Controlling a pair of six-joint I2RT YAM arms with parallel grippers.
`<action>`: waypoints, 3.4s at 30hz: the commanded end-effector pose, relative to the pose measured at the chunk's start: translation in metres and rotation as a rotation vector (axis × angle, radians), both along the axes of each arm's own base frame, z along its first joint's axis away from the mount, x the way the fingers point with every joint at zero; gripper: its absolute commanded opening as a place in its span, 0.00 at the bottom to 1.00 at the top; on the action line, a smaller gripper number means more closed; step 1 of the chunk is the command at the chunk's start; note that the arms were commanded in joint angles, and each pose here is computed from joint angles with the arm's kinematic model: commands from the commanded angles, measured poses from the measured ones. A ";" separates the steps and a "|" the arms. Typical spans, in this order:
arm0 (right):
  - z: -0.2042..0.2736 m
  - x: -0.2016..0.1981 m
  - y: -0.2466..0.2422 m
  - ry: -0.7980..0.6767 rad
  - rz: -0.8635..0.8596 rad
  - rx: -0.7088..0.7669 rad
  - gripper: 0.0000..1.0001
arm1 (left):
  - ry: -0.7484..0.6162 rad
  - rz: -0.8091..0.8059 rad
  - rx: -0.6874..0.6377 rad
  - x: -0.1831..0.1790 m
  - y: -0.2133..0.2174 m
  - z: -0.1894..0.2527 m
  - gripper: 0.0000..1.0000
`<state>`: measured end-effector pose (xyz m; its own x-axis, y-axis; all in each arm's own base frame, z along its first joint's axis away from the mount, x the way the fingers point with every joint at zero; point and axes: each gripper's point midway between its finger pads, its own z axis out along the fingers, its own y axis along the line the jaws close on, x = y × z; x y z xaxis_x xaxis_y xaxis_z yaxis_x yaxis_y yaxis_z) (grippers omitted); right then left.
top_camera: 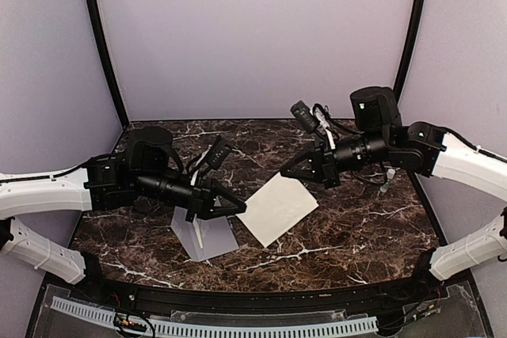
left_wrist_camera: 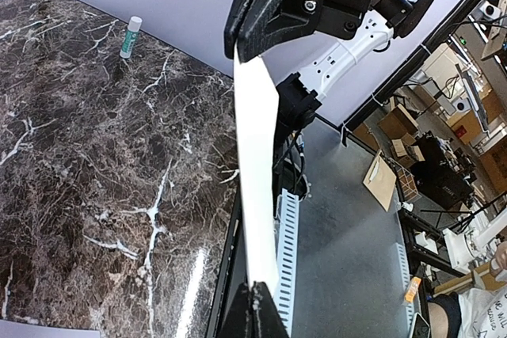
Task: Place the letter into the envelope and seal it
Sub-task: Fold the letter.
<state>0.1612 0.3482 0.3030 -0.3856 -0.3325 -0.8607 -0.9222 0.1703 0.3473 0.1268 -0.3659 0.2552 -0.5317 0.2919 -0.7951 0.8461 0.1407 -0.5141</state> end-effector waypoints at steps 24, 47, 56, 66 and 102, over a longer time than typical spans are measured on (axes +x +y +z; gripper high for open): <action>0.011 0.000 -0.011 -0.028 -0.018 0.049 0.07 | -0.024 -0.003 -0.020 -0.003 0.009 0.004 0.00; -0.027 -0.028 0.004 0.085 0.241 -0.143 0.72 | 0.104 -0.232 0.162 -0.029 -0.001 -0.019 0.00; -0.054 -0.052 0.005 0.166 0.341 -0.232 0.54 | 0.113 -0.266 0.187 -0.030 -0.004 -0.019 0.00; -0.058 -0.057 0.007 0.176 0.355 -0.242 0.08 | 0.099 -0.262 0.191 -0.027 -0.005 -0.017 0.00; 0.137 0.008 0.008 -0.071 -0.178 0.750 0.00 | -0.154 0.327 -0.595 0.046 0.017 0.133 0.90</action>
